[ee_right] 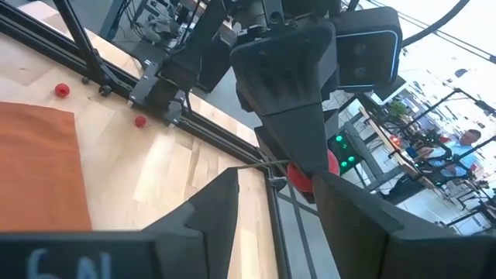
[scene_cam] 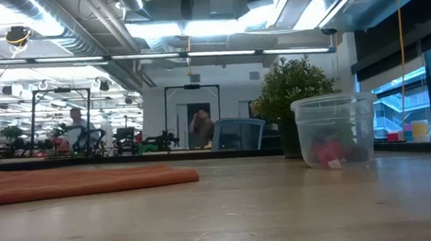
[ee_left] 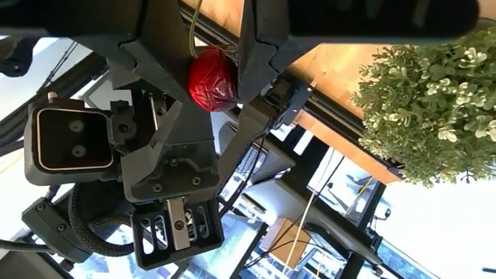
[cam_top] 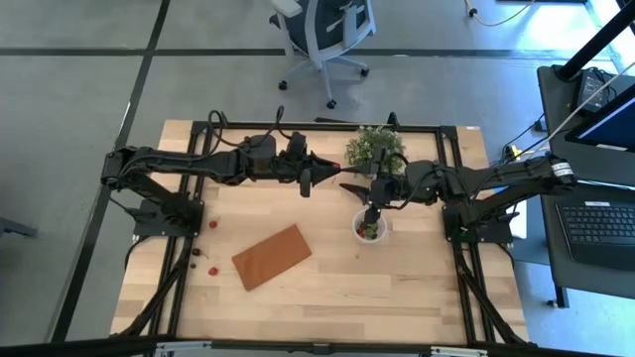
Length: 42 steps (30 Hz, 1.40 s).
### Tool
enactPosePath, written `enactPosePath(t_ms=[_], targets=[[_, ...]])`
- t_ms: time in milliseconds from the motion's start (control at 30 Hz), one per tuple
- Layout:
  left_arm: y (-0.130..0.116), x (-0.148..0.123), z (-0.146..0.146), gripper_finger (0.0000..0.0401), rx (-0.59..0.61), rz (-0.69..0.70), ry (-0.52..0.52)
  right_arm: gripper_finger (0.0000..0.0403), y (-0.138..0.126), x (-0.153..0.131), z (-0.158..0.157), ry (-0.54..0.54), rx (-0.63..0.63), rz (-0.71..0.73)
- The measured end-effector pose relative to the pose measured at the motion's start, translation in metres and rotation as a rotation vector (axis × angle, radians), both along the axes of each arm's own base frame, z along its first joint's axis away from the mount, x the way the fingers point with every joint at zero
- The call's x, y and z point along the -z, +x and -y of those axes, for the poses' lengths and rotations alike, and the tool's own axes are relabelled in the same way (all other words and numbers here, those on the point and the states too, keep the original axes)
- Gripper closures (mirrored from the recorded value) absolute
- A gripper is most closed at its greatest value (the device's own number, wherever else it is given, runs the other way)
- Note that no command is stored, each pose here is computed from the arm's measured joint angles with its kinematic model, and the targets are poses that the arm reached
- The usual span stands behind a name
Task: Pick and placing Produce into tupperware
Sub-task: Put the red cherry into the transparent bin
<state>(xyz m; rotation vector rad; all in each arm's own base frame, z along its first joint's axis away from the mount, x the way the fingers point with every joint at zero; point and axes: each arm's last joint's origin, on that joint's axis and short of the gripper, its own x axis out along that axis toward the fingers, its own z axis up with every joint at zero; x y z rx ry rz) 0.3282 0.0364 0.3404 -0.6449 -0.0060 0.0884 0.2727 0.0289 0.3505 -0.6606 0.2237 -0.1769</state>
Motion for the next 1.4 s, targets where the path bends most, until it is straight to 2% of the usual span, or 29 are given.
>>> enactPosePath(t_ms=[367, 600, 833, 1133, 1400], targets=[[-0.001, 0.002, -0.013, 0.0312, -0.023, -0.007, 0.000, 0.0232, -0.002, -0.001, 0.000, -0.027, 0.096, 0.000], [-0.001, 0.000, -0.009, 0.0312, 0.033, 0.006, 0.001, 0.0232, -0.001, -0.002, 0.000, -0.024, 0.096, 0.014], [-0.001, -0.011, 0.000, 0.0312, 0.111, 0.114, 0.025, 0.0232, -0.001, -0.006, -0.001, -0.010, 0.063, 0.061], [-0.001, -0.012, 0.002, 0.0312, 0.120, 0.119, 0.044, 0.0232, 0.004, -0.010, -0.002, 0.006, 0.029, 0.124], [0.000, -0.011, 0.003, 0.0312, 0.136, 0.113, 0.044, 0.0232, 0.016, -0.002, -0.004, 0.008, 0.007, 0.126]])
